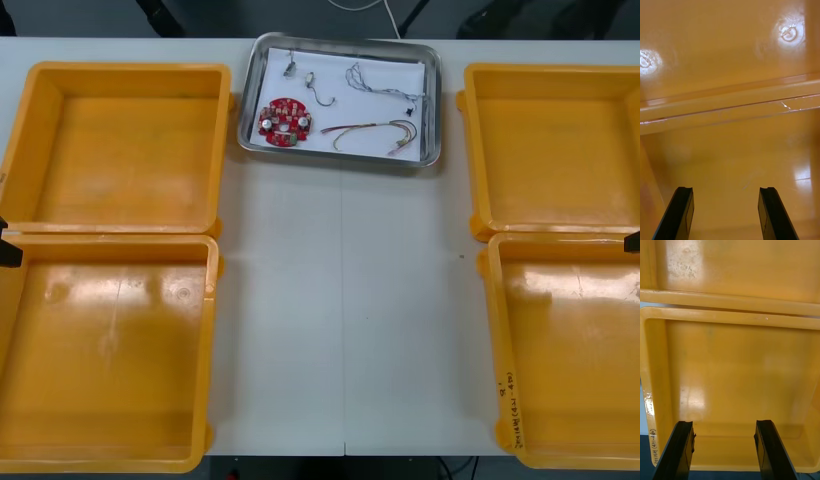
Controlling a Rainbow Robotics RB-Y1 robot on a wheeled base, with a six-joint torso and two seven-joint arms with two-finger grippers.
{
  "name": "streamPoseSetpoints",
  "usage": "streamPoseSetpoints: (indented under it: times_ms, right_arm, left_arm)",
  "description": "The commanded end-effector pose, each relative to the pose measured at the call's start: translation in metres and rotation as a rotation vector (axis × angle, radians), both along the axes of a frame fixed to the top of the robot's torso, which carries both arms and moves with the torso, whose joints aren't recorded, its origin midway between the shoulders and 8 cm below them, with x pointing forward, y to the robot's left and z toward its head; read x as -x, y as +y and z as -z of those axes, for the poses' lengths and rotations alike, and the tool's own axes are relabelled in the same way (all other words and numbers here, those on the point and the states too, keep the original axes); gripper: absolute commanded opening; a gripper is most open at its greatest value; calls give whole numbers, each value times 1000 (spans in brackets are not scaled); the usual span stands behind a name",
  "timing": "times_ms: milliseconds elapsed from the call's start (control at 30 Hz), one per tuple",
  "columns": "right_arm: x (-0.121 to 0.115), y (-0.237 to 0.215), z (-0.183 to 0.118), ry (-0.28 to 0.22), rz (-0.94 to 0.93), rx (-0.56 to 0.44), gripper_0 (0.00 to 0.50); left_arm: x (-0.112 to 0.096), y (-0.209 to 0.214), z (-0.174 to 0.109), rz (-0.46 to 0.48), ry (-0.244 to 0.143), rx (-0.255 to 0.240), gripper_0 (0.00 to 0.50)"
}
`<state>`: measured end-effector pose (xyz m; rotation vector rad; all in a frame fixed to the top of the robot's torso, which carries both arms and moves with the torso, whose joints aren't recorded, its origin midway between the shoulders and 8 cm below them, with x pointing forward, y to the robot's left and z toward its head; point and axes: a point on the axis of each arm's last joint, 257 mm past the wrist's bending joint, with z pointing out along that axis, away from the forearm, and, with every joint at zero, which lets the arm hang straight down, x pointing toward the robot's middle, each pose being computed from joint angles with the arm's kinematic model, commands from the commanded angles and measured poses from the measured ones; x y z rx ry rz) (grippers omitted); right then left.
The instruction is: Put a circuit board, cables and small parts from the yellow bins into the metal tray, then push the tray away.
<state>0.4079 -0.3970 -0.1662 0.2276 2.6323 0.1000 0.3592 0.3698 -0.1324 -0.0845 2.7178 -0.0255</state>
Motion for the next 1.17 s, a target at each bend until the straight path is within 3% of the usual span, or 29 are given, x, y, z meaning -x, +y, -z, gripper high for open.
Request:
streamPoseSetpoints:
  times_ms: [33, 300, 1167]
  right_arm:
    - [1, -20, -15, -21, -55, 90, 500]
    - [-3, -27, -21, -37, -133, 167, 500]
    - [5, -24, -15, -4, -108, 135, 500]
  left_arm:
    - [3, 13, -14, 66, -20, -83, 477]
    - [3, 13, -14, 66, -20, -83, 477]
    - [3, 13, -14, 66, -20, -83, 477]
